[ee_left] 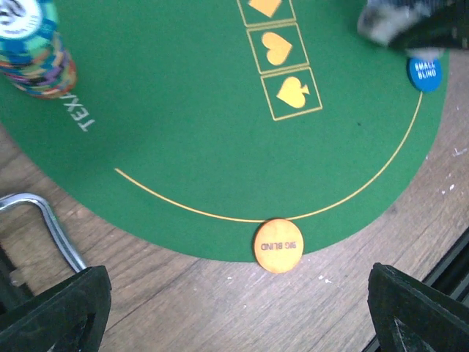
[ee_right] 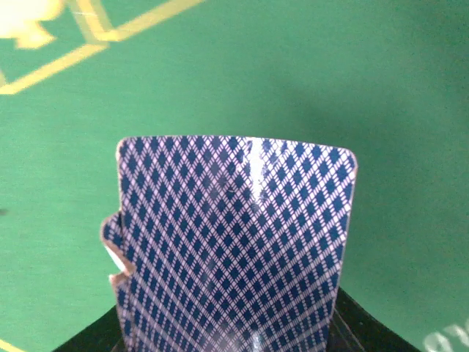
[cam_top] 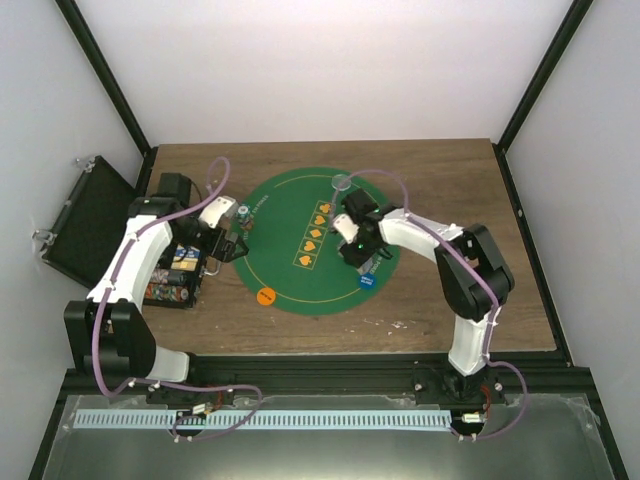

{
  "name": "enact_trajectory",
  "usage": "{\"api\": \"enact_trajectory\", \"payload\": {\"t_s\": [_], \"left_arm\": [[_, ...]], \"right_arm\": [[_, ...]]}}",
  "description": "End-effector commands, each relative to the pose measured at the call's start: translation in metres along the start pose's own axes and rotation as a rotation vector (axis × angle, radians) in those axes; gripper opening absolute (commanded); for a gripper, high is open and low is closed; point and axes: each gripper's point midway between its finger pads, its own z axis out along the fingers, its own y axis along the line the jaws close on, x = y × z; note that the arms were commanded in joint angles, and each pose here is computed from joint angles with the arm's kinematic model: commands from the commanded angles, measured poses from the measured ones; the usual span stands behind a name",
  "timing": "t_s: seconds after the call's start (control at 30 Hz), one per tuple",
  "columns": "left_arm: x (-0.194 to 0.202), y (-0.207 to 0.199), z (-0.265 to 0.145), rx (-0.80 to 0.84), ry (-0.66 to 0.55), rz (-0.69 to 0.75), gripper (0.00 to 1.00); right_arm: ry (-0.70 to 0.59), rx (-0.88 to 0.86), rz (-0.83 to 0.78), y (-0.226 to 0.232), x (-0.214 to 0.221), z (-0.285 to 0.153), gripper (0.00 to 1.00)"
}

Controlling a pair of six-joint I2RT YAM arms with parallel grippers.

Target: Distribute texas hold em gaming equipment

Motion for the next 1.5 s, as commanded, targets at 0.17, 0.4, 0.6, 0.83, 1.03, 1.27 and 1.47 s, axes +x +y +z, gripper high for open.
{"api": "enact_trajectory", "payload": {"t_s": [0.17, 0.4, 0.6, 0.83, 1.03, 1.27, 1.47], "left_arm": [[-0.012, 0.012, -0.024, -0.009, -0.082, -0.03, 0.97], [-0.011, 0.012, -0.026, -0.011, -0.079, -0.022, 0.97], [-0.011, 0.011, -0.025, -0.004, -0.076, -0.017, 0.97], [-0.011, 0.004, -0.025, 0.035, -0.082, -0.001, 0.97], [-0.016, -0.013, -0.026, 0.091, -0.091, 0.076, 0.97], [-0.044, -0.045, -0.033, 0.171, -0.151, 0.291, 1.0], [-0.044, -0.099, -0.019, 0.299, -0.163, 0.602, 1.0]], "right_arm": [[-0.062, -0.148, -0.351, 0.11, -0.031, -0.002, 0.4], [-0.062, -0.229, -0.486, 0.16, -0.032, 0.008, 0.4], [-0.05, -0.267, -0.56, 0.184, -0.022, 0.018, 0.54], [-0.05, -0.209, -0.56, 0.176, -0.023, 0.029, 0.73], [-0.112, -0.209, -0.543, 0.178, -0.035, 0.008, 1.0], [-0.369, -0.286, -0.501, 0.192, -0.063, -0.077, 1.0], [-0.473, -0.403, -0.321, 0.158, -0.045, -0.135, 1.0]]}}
